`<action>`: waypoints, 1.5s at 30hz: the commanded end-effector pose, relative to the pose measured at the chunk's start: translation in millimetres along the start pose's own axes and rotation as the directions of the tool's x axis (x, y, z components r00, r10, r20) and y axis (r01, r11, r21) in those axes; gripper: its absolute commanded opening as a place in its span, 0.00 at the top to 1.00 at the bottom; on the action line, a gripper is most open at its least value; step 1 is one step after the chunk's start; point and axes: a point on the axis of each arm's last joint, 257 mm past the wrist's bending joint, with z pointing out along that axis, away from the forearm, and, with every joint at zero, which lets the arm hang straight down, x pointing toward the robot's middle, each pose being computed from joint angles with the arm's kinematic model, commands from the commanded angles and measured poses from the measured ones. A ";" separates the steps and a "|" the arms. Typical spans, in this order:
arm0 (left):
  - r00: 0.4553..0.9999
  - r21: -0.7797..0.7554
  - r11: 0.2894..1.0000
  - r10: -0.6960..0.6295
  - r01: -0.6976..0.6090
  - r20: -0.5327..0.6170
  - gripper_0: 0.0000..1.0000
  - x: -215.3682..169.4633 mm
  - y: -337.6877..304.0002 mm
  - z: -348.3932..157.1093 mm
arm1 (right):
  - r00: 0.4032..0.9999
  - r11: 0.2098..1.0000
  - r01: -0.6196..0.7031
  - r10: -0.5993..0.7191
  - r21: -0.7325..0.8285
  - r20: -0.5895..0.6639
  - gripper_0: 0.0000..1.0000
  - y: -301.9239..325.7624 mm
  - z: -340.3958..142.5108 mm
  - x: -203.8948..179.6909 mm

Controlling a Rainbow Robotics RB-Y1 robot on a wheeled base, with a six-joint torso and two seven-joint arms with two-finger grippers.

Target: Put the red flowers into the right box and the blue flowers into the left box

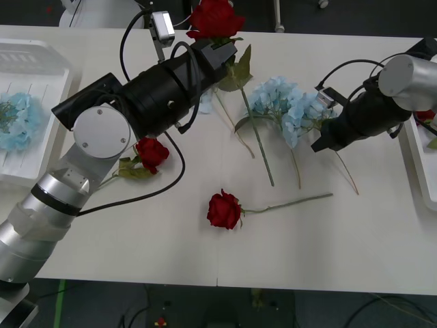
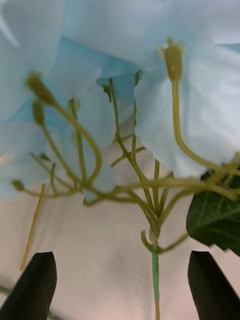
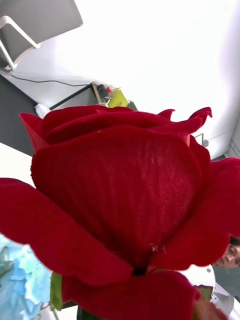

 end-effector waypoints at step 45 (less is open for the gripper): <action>0.991 0.118 0.988 -0.107 0.097 0.079 1.00 5.5 -57.9 27.4 | 0.920 0.696 0.331 -0.089 -0.638 0.381 0.14 221.6 -101.4 -29.7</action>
